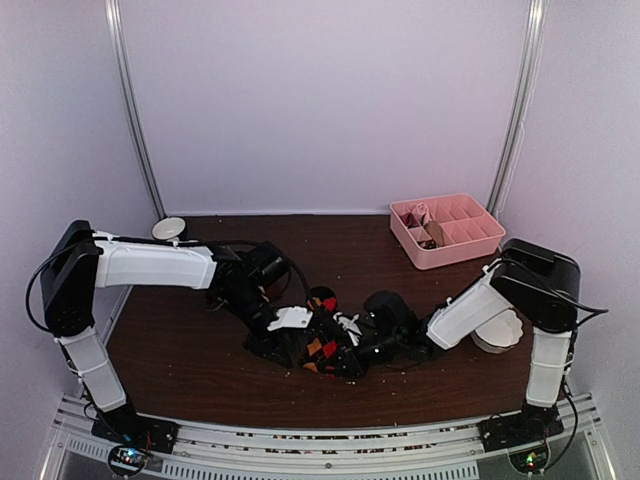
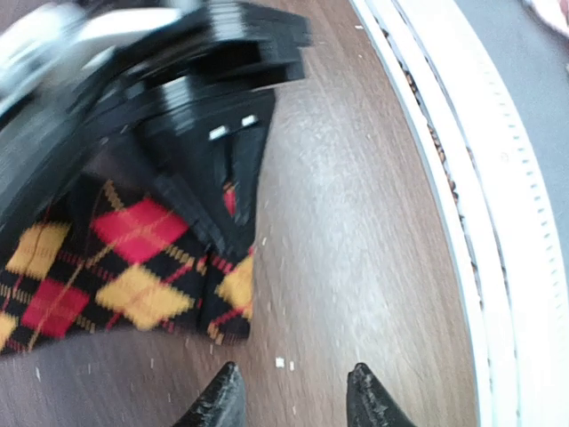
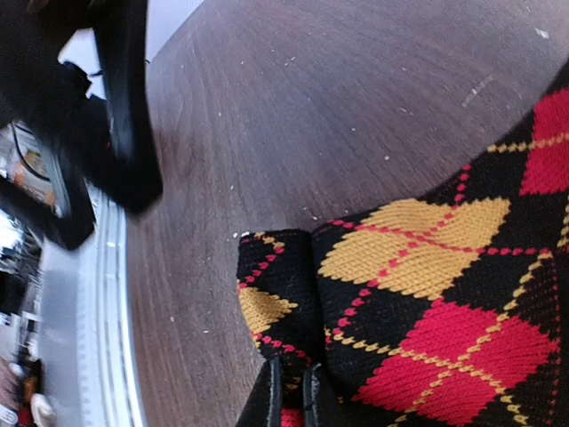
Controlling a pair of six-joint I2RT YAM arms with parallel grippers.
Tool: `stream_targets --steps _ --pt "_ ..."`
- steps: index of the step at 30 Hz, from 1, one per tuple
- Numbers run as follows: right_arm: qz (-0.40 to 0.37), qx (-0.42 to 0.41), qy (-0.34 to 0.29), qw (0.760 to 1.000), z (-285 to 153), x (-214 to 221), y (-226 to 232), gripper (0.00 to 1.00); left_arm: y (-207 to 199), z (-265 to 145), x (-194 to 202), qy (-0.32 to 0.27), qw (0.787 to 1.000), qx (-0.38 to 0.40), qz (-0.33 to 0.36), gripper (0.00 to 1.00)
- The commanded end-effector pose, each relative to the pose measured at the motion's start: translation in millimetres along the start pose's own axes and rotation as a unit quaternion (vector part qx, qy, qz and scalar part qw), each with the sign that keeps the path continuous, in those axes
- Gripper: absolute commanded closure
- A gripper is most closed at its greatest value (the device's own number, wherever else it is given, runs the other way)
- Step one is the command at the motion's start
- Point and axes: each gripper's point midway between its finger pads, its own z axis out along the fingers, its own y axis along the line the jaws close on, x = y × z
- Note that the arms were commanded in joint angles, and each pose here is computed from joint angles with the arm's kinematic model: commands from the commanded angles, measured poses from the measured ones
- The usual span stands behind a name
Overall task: Roll the socks
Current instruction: Roll the sock at the center of the board.
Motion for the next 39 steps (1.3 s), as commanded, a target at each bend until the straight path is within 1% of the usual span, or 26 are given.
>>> stream_targets --steps 1,4,7,9,14,18,24,30,33,39 --pt "0.173 0.039 0.106 0.978 -3 79 -39 1.00 9 20 -7 0.016 0.997 -0.030 0.062 0.61" --pt "0.200 0.041 0.109 0.973 -5 85 -46 1.00 16 33 -7 0.035 0.995 -0.039 0.082 0.62" --pt "0.221 0.055 0.123 0.966 -5 94 -57 1.00 27 46 -2 0.065 0.993 -0.047 0.086 0.63" --pt "0.225 0.061 0.130 0.964 -5 99 -59 1.00 35 47 -2 0.070 0.992 -0.062 0.089 0.63" --pt "0.223 0.065 0.133 0.964 -5 100 -62 1.00 46 46 -6 0.068 0.990 -0.085 0.093 0.64" --pt "0.218 0.067 0.134 0.964 -5 98 -63 1.00 51 44 -7 0.071 0.989 -0.097 0.082 0.64" --pt "0.215 0.071 0.135 0.965 -6 99 -64 1.00 33 33 -16 0.052 0.994 -0.069 0.074 0.64" --pt "0.216 0.070 0.126 0.966 -5 96 -65 1.00 40 50 -5 0.066 0.994 -0.059 0.057 0.65" --pt "0.217 0.067 0.121 0.966 -4 93 -64 1.00 42 59 -1 0.071 0.995 -0.050 0.051 0.71" --pt "0.208 0.060 0.105 0.971 -6 83 -59 1.00 43 70 12 0.089 0.996 -0.023 0.023 0.96"
